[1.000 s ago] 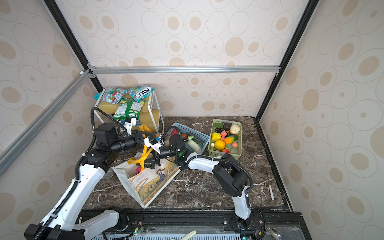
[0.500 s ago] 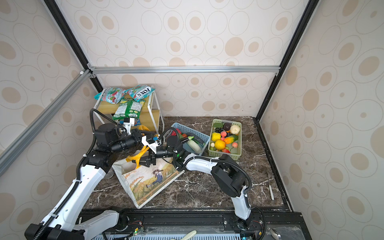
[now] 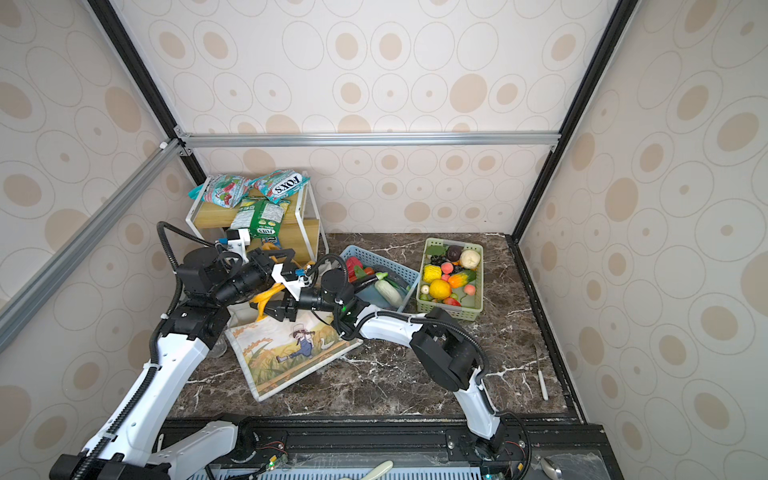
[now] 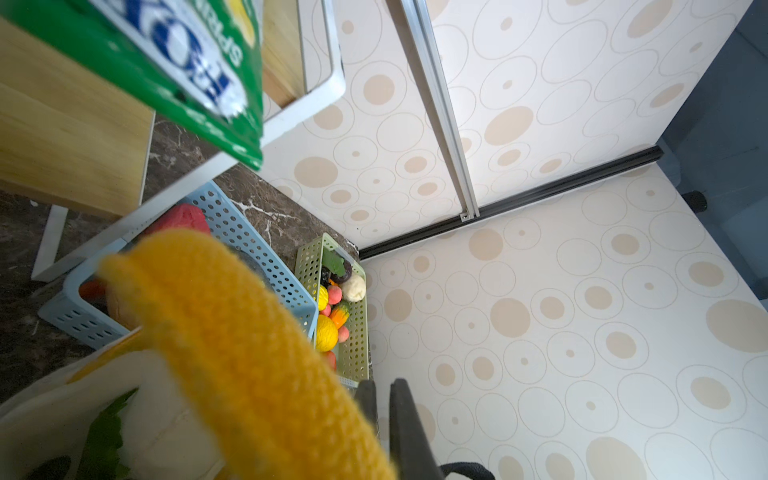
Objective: Place the food into the grocery bag and tie it
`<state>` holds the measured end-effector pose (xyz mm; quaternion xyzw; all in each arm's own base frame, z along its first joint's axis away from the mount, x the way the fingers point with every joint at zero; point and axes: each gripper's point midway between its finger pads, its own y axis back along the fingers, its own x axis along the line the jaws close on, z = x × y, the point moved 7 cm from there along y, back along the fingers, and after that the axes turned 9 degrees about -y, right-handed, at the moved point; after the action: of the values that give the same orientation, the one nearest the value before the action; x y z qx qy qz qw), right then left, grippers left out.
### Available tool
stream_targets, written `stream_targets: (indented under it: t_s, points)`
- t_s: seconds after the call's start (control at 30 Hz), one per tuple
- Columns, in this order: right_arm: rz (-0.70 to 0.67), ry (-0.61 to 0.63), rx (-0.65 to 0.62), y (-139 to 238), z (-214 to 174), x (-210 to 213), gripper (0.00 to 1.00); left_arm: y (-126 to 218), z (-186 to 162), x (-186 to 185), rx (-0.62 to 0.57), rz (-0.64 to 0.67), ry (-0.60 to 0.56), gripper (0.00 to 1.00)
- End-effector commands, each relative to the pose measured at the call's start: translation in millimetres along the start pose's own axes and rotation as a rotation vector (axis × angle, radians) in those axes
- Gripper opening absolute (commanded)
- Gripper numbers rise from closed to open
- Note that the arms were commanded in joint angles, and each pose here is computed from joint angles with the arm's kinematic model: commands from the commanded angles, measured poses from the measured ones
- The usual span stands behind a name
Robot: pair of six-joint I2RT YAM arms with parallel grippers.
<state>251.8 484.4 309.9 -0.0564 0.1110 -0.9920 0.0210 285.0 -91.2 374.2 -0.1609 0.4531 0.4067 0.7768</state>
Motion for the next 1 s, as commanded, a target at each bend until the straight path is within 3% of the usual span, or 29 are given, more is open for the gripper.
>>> stream_targets:
  t_s: [0.0, 0.2, 0.33, 0.4, 0.47, 0.53, 0.6, 0.7, 0.97]
  points:
    - [0.231, -0.023, 0.018, -38.3, -11.8, 74.3, 0.53, -6.7, -11.6, -24.4, 0.079, -0.148, 0.004, 0.0]
    - [0.24, -0.101, -0.018, -41.8, -1.2, 75.4, 0.37, -10.2, -9.2, -24.9, 0.076, -0.152, 0.001, 0.0]
    - [0.233, -0.103, -0.014, -41.6, -0.4, 74.5, 0.36, -10.3, -7.1, -26.9, 0.067, -0.157, 0.005, 0.0]
    - [0.211, -0.097, -0.008, -41.9, -0.7, 72.6, 0.38, -9.1, -6.5, -27.8, 0.062, -0.153, 0.007, 0.0]
    - [0.173, -0.091, 0.008, -43.6, -3.3, 68.2, 0.52, -8.2, -6.6, -28.6, 0.063, -0.151, 0.003, 0.0]
    - [0.146, -0.07, 0.016, -45.3, -6.0, 64.4, 0.56, -7.0, -6.9, -30.0, 0.064, -0.154, 0.005, 0.0]
    - [0.138, -0.068, 0.042, -47.4, -8.9, 62.3, 0.5, -5.6, -6.3, -31.5, 0.06, -0.155, -0.001, 0.0]
    - [0.139, -0.077, 0.055, -47.5, -11.2, 62.5, 0.24, -5.1, -6.5, -32.6, 0.064, -0.159, -0.006, 0.0]
    - [0.086, -0.165, 0.057, -24.5, -23.1, 54.8, 0.13, -1.8, 2.9, -29.6, 0.015, -0.137, -0.009, 0.0]
